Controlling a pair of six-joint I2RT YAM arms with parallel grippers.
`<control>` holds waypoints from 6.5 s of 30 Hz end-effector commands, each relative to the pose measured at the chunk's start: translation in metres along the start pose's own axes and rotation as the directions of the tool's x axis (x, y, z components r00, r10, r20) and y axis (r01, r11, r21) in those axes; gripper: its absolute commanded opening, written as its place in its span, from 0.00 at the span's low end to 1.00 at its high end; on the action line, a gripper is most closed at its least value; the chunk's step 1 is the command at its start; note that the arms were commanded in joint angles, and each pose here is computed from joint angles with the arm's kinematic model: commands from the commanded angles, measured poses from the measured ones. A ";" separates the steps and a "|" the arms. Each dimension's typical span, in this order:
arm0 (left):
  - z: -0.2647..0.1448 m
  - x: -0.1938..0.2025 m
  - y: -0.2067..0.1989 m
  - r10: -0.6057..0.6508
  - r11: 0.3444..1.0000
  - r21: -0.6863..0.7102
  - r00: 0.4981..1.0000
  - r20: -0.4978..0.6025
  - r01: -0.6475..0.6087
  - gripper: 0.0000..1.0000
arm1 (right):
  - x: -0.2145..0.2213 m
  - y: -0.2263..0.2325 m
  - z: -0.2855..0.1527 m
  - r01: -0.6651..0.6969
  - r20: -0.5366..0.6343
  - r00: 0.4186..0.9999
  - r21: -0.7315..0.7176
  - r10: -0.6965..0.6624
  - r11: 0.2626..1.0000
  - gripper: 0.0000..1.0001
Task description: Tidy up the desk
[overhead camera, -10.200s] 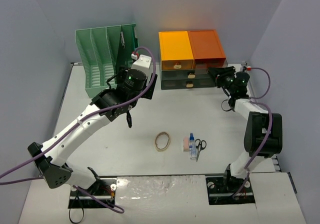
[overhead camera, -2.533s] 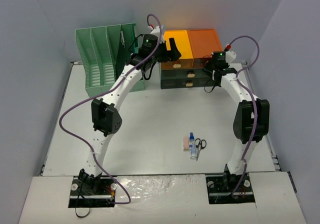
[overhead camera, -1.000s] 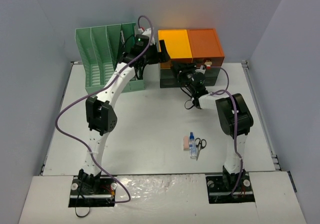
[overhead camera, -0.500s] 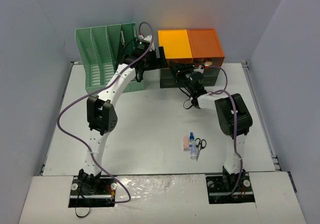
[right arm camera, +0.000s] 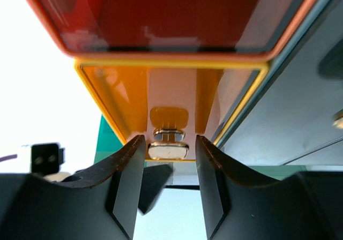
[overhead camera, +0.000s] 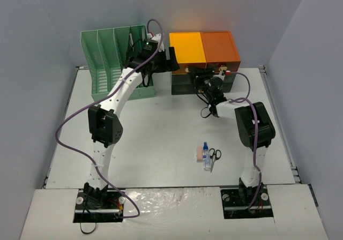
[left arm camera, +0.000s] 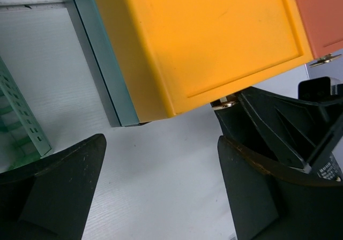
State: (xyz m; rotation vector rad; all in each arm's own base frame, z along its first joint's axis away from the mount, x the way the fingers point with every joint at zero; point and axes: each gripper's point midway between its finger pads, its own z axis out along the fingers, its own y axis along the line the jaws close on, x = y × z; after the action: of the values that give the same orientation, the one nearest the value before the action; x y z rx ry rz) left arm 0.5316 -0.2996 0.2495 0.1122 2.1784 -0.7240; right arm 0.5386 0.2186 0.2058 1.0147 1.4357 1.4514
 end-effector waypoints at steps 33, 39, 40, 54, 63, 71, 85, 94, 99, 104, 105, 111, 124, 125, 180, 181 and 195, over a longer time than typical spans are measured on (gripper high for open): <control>-0.067 -0.077 -0.044 0.032 0.993 0.103 0.976 0.215 -0.055 0.82 | 0.029 0.056 -0.107 0.189 -0.088 0.980 0.118 -0.179 0.975 0.00; -0.078 -0.075 -0.047 0.039 0.993 0.104 0.976 0.212 -0.062 0.82 | 0.029 0.041 -0.092 0.260 -0.136 0.963 0.221 -0.234 0.940 0.67; -0.080 -0.074 -0.047 0.039 0.993 0.102 0.977 0.210 -0.062 0.82 | 0.029 0.038 -0.090 0.271 -0.144 0.959 0.237 -0.242 0.933 0.69; -0.136 -0.061 -0.045 0.105 0.993 0.024 0.971 0.213 -0.112 0.82 | 0.012 0.026 -0.136 0.510 -0.321 0.859 0.460 -0.400 0.727 0.80; -0.183 -0.046 -0.017 0.146 0.984 -0.132 0.966 0.213 -0.120 0.82 | -0.024 -0.030 -0.286 0.756 -0.619 0.645 0.603 -0.448 0.256 0.74; -0.205 -0.033 -0.007 0.170 0.976 -0.168 0.964 0.203 -0.136 0.82 | -0.006 -0.082 -0.365 0.777 -0.704 0.621 0.612 -0.345 0.149 0.42; -0.218 -0.031 -0.009 0.191 0.973 -0.166 0.961 0.202 -0.159 0.82 | 0.067 -0.127 -0.393 0.872 -0.817 0.480 0.484 -0.319 0.073 0.34; -0.222 -0.030 -0.011 0.194 0.974 -0.161 0.960 0.203 -0.162 0.82 | 0.086 -0.142 -0.358 0.907 -0.833 0.389 0.421 -0.392 0.007 0.34; -0.226 -0.031 -0.011 0.199 0.972 -0.163 0.958 0.205 -0.167 0.82 | 0.085 -0.142 -0.341 0.915 -0.832 0.351 0.402 -0.429 -0.033 0.35; -0.228 -0.030 -0.011 0.202 0.972 -0.166 0.957 0.207 -0.169 0.82 | 0.086 -0.151 -0.340 0.919 -0.849 0.330 0.389 -0.413 -0.065 0.35; -0.229 -0.031 -0.011 0.203 0.971 -0.167 0.957 0.208 -0.170 0.82 | 0.085 -0.152 -0.340 0.918 -0.848 0.331 0.390 -0.414 -0.067 0.36; -0.232 -0.032 -0.010 0.210 0.969 -0.173 0.955 0.210 -0.175 0.82 | 0.081 -0.155 -0.347 0.912 -0.849 0.340 0.403 -0.404 -0.080 0.36; -0.229 -0.029 -0.008 0.210 0.968 -0.175 0.958 0.194 -0.177 0.82 | 0.076 -0.154 -0.358 0.904 -0.845 0.340 0.415 -0.412 -0.103 0.37; -0.228 -0.029 -0.009 0.211 0.968 -0.175 0.958 0.193 -0.178 0.82 | 0.074 -0.157 -0.360 0.902 -0.848 0.337 0.415 -0.409 -0.116 0.37; -0.235 -0.006 0.012 0.179 0.967 -0.211 0.969 0.171 -0.141 0.82 | 0.031 0.143 -0.074 0.795 -0.217 0.578 0.370 -0.787 0.481 0.00; -0.235 -0.006 0.012 0.178 0.967 -0.211 0.969 0.172 -0.140 0.82 | 0.028 0.147 -0.067 0.781 -0.199 0.601 0.353 -0.774 0.515 0.00; -0.235 -0.008 0.010 0.176 0.969 -0.205 0.968 0.177 -0.138 0.82 | 0.042 0.141 -0.014 0.498 -0.099 0.867 0.206 -0.488 0.843 0.00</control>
State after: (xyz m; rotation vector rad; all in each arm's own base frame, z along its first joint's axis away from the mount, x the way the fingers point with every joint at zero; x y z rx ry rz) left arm 0.3805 -0.1664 0.3235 0.1347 2.1488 -0.3698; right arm 0.5019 0.2179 0.3212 0.6272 1.8935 0.6644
